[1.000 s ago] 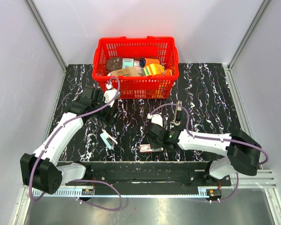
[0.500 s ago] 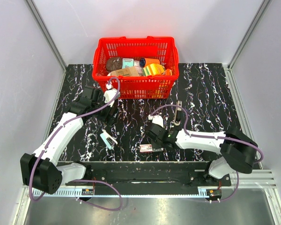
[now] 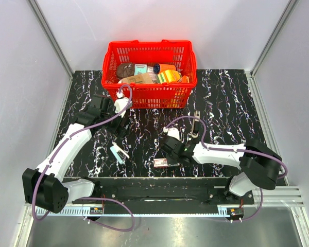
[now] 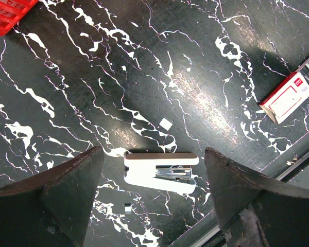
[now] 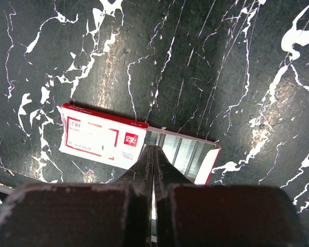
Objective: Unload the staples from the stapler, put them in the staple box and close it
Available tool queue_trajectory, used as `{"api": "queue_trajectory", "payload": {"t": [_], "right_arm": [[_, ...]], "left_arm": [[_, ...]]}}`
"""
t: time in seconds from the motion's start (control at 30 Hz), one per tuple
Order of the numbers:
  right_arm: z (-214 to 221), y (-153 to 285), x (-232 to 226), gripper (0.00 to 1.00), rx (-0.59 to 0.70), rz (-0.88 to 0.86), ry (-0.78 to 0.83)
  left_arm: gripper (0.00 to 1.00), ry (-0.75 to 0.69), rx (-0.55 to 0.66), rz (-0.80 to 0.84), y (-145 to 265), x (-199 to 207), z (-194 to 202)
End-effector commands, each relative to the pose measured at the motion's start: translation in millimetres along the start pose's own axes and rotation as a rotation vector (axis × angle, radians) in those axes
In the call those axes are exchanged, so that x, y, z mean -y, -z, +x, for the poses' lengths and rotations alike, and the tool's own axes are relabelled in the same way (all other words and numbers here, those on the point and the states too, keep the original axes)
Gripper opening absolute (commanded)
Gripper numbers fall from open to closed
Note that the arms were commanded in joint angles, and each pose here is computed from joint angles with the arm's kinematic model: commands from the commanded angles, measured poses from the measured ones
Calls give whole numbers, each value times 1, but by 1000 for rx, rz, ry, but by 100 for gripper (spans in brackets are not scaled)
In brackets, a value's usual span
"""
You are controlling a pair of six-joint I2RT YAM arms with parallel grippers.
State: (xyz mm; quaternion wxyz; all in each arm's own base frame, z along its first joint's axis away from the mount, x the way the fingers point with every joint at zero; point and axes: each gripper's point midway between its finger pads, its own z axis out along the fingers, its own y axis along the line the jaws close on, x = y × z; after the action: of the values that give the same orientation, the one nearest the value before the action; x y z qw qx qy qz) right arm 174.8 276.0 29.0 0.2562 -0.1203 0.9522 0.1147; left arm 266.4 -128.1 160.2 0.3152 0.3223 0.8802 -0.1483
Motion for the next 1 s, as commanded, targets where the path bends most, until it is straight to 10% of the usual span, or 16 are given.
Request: {"api": "queue_trajectory", "payload": {"t": [0.0,0.97], "right_arm": [[-17,10,3,0,45,5,-1],[-92,39,-12,15,283,-162,-197]], "left_arm": [[84,-25,45,-22,3,-6,-16],[79,-280,-256,43,-72,17,60]]}}
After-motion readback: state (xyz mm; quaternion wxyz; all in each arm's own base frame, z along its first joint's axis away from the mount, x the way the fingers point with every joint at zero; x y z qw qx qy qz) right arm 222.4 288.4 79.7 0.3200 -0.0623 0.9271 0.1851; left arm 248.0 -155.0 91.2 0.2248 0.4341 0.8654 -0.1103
